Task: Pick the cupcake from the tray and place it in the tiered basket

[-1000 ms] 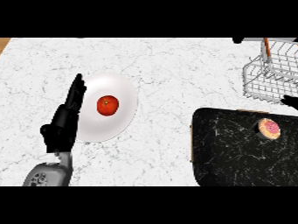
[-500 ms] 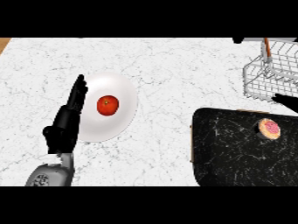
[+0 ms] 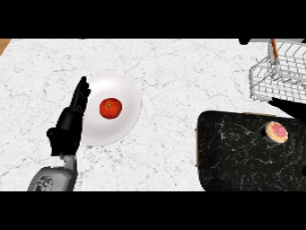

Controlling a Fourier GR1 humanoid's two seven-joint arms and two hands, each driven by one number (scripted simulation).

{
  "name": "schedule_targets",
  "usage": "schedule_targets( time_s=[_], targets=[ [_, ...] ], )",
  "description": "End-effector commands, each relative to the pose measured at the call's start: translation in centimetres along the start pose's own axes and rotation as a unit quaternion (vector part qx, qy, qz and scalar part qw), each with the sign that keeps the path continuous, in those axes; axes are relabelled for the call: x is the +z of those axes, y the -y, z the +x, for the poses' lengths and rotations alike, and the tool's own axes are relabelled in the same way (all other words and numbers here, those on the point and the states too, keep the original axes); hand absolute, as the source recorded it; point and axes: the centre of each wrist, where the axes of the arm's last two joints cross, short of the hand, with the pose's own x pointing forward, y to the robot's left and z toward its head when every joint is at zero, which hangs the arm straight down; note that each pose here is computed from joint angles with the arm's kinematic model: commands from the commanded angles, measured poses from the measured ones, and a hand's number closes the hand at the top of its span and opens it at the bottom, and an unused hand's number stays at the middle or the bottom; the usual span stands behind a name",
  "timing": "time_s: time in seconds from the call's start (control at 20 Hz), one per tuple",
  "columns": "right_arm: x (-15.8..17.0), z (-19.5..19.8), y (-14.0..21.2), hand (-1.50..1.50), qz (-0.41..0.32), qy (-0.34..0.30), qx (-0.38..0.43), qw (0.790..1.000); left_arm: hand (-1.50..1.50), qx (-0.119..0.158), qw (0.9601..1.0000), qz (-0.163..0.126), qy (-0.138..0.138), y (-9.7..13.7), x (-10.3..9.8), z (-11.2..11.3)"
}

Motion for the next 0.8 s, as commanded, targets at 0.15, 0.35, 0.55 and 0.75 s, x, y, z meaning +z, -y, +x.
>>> schedule_targets(
  time_s=[0.15, 0.35, 0.55, 0.75],
  targets=[
    [-0.2, 1.3, 0.6, -1.50, 0.004, 0.007, -0.014, 1.000, 0.00, 0.007, 1.0000, -0.005, -0.004, -0.3, -0.8, 0.8],
    [-1.7, 0.6, -1.9, -1.50, 0.000, 0.002, -0.020, 1.000, 0.00, -0.007, 0.9999, -0.009, 0.004, 0.6, 0.3, 0.8],
    [-0.9, 1.0, -2.3, -1.50, -0.015, 0.007, -0.041, 0.999, 0.00, 0.008, 1.0000, -0.001, 0.002, 0.9, -0.9, 1.5],
    [-2.1, -0.3, -5.2, 1.50, -0.059, 0.013, -0.040, 0.997, 0.00, 0.001, 1.0000, 0.003, -0.001, -0.1, 0.2, -0.9]
  ],
)
